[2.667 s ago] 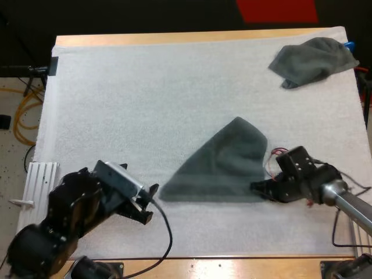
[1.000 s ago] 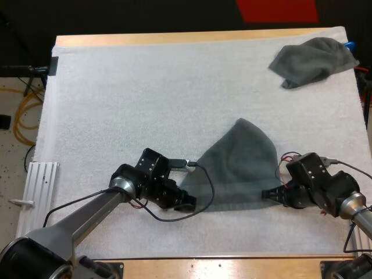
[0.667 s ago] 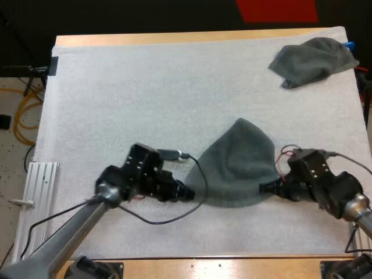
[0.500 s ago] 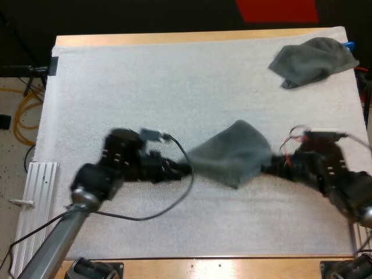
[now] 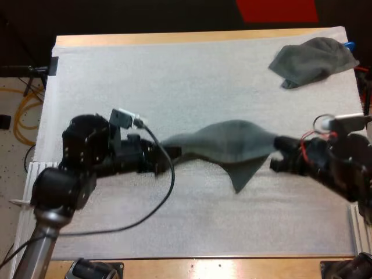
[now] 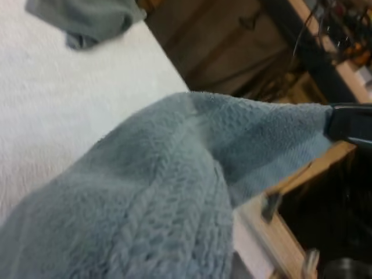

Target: Pick towel from pile fold and stack

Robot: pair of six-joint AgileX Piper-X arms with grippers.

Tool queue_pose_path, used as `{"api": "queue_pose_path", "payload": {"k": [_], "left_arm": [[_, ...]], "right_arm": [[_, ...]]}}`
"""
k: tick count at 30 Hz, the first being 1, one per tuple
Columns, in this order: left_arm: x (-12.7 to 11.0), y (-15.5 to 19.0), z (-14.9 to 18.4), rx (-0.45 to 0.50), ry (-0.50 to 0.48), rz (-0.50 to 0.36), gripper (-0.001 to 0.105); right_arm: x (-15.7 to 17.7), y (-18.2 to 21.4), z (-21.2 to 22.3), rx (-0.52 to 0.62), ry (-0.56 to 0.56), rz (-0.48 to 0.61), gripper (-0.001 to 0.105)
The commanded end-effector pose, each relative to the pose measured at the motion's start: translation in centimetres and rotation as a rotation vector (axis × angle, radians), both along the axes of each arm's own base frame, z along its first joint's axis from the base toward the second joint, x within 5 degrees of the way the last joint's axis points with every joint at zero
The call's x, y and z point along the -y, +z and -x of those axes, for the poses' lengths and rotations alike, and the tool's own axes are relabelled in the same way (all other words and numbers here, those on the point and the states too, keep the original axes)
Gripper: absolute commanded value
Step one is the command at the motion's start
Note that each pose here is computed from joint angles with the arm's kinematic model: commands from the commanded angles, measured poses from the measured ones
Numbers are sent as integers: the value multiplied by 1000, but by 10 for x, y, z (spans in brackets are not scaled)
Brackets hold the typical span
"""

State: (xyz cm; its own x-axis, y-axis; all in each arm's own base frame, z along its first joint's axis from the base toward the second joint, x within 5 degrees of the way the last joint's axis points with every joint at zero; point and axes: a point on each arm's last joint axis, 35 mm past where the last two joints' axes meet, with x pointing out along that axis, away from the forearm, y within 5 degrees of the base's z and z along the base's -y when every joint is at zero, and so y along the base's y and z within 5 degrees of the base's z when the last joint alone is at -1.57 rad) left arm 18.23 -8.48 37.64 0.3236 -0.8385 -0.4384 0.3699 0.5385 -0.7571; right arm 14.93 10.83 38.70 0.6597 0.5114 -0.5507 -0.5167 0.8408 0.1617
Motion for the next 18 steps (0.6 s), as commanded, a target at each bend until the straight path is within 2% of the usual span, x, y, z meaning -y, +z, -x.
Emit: {"api": "queue_pose_path", "payload": {"k": [1,5,8,12,15,18], "left_arm": [[-1,4,9,7,-8,-16,0],[-6,5,33,-11,-19,-83,0],[-9,5,45,-41,-25,-97,0],[-12,-2,51,-54,-38,-141,0],[-13,-23,45,-56,20,-259,0],[-12,-52,31,-30,80,-378,0]], "right_arm": [[1,5,8,-3,8,6,0],[-4,8,29,-84,46,-14,0],[-6,6,42,-160,72,-7,0],[-8,1,53,-232,76,28,0],[-13,-12,52,-280,64,119,0],[-20,-36,38,-299,-6,226,0]]}}
